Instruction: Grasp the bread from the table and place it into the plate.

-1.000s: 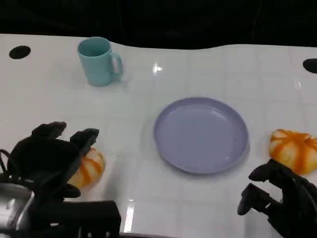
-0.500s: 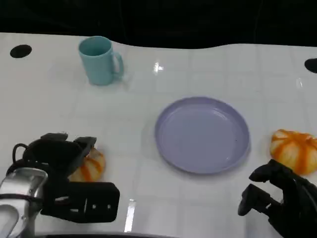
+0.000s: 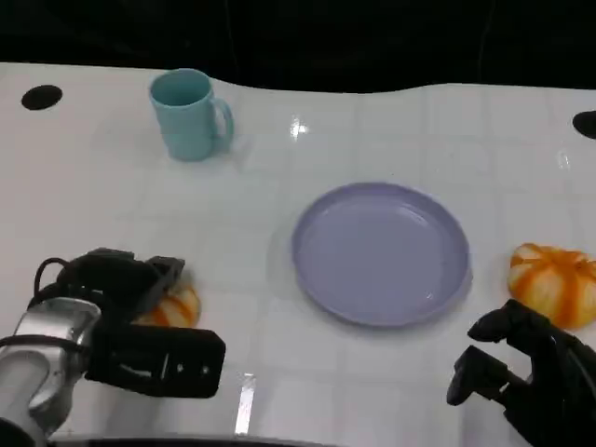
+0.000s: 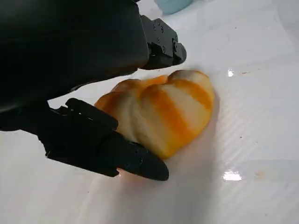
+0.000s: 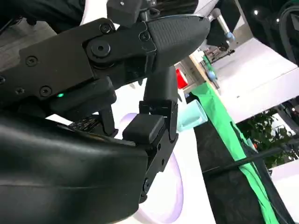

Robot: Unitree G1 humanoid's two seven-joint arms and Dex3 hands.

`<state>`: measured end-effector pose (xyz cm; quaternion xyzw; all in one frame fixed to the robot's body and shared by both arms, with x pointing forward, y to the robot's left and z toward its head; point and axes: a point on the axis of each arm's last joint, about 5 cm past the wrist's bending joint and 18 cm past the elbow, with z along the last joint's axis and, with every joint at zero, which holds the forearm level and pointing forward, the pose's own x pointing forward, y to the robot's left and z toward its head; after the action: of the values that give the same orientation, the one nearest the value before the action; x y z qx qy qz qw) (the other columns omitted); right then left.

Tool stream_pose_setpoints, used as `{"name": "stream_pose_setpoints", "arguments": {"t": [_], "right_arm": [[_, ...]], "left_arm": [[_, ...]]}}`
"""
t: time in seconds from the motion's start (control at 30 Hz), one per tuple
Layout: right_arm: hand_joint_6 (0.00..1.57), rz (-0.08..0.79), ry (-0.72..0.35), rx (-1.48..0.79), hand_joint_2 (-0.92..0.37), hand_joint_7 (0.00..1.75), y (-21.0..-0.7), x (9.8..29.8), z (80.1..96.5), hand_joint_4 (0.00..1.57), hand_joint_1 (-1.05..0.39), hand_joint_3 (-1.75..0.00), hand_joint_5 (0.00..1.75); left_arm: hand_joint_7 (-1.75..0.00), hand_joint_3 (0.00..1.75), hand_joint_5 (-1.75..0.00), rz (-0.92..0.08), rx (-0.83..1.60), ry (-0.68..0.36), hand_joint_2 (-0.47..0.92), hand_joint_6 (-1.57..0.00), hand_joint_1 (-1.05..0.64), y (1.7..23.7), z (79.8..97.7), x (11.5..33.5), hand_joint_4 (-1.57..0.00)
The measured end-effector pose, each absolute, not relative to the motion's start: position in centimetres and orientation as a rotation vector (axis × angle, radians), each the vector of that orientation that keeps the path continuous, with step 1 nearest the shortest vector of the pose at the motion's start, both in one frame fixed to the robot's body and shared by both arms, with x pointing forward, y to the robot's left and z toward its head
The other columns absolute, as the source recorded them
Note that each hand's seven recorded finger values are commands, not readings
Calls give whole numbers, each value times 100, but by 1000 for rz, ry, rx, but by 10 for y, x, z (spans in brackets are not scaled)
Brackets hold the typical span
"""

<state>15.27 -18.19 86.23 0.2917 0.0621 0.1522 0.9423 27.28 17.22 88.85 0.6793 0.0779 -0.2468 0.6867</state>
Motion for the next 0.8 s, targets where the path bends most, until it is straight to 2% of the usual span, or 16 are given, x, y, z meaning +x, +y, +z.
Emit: {"name": "stream_pose_setpoints", "arguments": {"t": [0.03,0.07,0.1,0.13,0.17,0.2,0.23,0.27,0.33,0.37,0.6,0.67,0.8], "right_arm": [[82,310,127,595,-92,104,-182,153,862,74,-52,-17,155],[82,310,127,595,-92,104,-182,153,862,74,-52,-18,155],[82,310,127,595,-92,104,-182,153,862,74,-52,-18,155],[82,311,126,595,-92,104,-182,153,862,74,-52,-18,155],[83,311,126,595,-92,104,-182,153,862,74,-52,-18,155],[83,312,126,595,-92,104,-182,153,862,74,-52,-18,155],[83,313,126,595,-92,104,-182,153,862,74,-52,-18,155],[82,314,126,595,-92,104,-182,153,862,74,-52,-19,155],[82,315,125,595,-92,104,-182,153,862,74,-52,-19,155],[82,315,125,595,-92,104,-182,153,862,74,-52,-18,155],[81,315,127,596,-92,103,-182,153,862,73,-52,-18,155],[82,314,127,596,-92,104,-182,153,862,74,-52,-18,155],[82,313,128,595,-92,104,-182,153,862,74,-52,-17,155]], "left_arm": [[-8,12,-13,-550,1512,170,92,-37,-37,173,887,274,-29],[-11,19,-22,-543,1496,164,92,-55,-31,174,886,274,-49],[-11,20,-28,-531,1478,155,92,-66,-28,176,885,275,-60],[-17,20,-70,-512,1452,144,92,-94,-24,177,882,275,-77],[-47,21,-113,-489,1424,124,92,-100,-23,178,880,274,-79],[-81,21,-141,-461,1388,97,92,-95,-22,179,877,274,-80],[-90,21,-148,-427,1355,67,92,-94,-21,181,874,273,-80],[-140,37,-164,-399,1326,43,90,-73,-21,182,871,273,-79],[-167,46,-172,-346,1286,-13,92,-60,-21,184,866,271,-78],[-171,49,-173,-321,1264,-38,92,-58,-21,185,863,271,-77],[-175,54,-175,-262,1173,-87,90,-58,-22,187,856,269,-76],[-175,64,-175,-254,1153,-93,82,-58,-21,187,855,269,-77],[-175,68,-175,-239,1119,-108,79,-58,-21,185,854,268,-77]]}}
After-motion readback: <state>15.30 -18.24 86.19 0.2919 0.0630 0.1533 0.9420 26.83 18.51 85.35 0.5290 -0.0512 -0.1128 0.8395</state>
